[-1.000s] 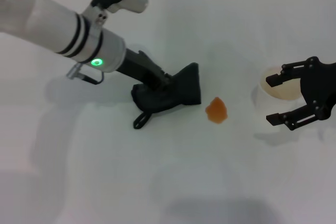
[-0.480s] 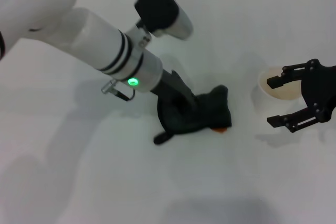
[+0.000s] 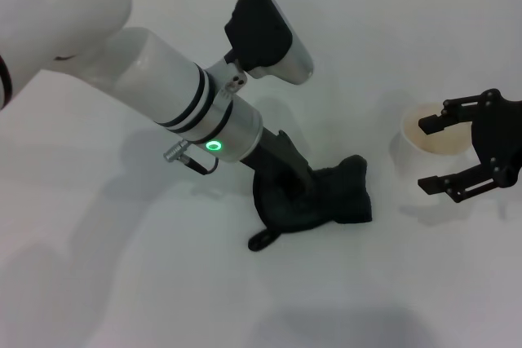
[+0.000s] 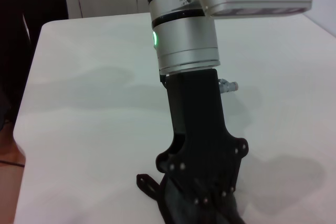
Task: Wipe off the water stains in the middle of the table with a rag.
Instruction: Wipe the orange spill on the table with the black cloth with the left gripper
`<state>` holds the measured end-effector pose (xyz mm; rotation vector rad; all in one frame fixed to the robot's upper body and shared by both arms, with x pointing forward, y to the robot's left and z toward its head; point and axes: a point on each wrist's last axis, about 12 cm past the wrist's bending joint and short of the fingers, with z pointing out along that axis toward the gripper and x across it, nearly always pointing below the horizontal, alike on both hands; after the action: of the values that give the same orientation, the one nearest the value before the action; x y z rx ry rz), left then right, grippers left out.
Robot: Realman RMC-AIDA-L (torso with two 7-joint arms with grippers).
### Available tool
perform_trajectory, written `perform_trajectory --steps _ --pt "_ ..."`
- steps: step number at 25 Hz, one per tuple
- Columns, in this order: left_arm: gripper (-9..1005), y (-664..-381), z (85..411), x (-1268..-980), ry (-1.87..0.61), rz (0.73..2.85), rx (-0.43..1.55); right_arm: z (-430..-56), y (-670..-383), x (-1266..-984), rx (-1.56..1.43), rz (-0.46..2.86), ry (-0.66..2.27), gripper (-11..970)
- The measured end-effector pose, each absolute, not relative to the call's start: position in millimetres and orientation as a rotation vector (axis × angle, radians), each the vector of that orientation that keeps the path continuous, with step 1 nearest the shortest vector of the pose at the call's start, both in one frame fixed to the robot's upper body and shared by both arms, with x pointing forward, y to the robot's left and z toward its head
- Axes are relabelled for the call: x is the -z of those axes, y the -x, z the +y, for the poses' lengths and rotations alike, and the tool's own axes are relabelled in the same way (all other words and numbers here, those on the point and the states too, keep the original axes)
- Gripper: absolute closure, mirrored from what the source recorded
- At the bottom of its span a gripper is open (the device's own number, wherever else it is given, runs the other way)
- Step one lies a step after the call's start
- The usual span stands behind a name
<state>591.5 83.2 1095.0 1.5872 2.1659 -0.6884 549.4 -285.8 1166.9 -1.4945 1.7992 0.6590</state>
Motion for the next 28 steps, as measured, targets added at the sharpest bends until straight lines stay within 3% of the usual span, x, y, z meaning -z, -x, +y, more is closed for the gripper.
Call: perform_trajectory --steps 14,28 --pt "928 -625.1 112.1 -1105.0 -1.249 2.27 0.577 -286.9 -550.2 -1167.6 -0.655 1.8 1.485 102" --pt "928 -590.0 76.6 -1103.3 -1.583 2.167 0.682 -285.6 -554.2 -1169.4 -0.632 1.794 1.476 102"
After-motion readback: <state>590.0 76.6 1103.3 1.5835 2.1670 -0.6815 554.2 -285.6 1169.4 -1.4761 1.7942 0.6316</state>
